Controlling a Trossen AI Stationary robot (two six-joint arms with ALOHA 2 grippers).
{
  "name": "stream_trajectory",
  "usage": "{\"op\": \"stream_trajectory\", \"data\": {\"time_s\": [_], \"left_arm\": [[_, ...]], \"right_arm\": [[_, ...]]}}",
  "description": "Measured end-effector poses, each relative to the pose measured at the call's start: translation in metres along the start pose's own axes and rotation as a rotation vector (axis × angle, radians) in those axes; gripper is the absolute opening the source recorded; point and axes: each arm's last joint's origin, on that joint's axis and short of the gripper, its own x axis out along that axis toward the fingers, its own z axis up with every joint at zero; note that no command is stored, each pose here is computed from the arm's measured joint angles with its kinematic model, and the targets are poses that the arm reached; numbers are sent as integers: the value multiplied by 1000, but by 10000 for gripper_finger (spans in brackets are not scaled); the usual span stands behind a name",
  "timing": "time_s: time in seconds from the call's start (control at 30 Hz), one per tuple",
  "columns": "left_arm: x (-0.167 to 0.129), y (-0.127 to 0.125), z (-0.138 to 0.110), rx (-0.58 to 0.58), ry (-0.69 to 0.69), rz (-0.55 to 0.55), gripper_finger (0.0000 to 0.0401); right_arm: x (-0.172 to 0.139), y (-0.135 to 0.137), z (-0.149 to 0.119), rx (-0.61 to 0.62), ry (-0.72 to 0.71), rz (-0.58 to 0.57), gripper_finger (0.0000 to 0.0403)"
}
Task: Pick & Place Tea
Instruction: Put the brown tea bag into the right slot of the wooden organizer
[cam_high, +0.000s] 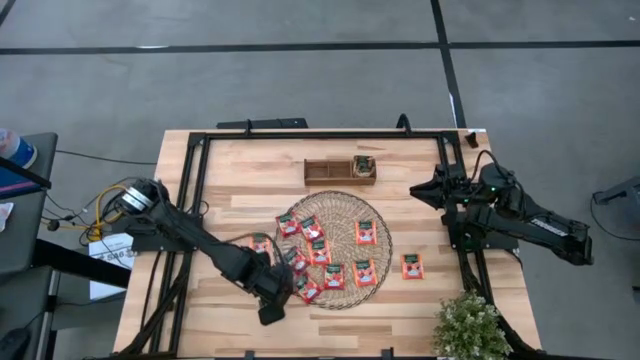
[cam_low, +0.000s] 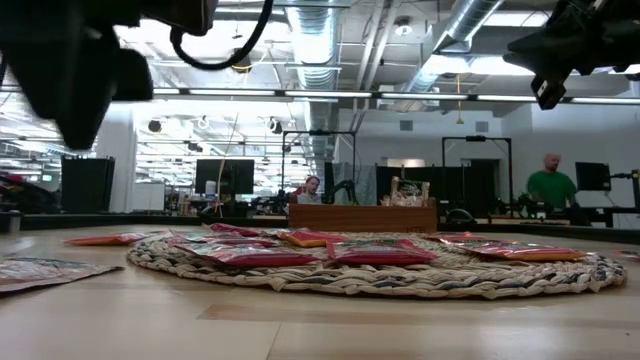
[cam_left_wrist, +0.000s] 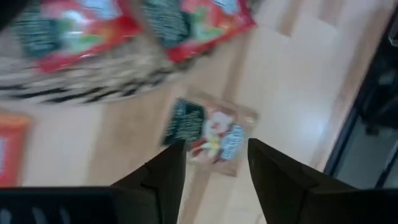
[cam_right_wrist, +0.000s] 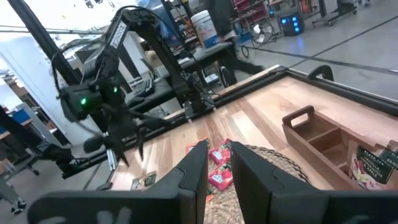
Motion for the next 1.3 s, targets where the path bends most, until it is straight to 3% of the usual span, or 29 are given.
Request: {"op": "stream_trajectory", "data": {"time_s": [0.27,0.63,1.3], "left_arm": [[33,-4,-8,61,98,27,165],[37,0,-8,135,56,81,165],[59,23,-14,137,53,83,164]], "right_arm": [[0,0,0,1,2,-1,62],[0,0,0,9,3,-2,62],[0,0,0,20,2,-3,62]]}}
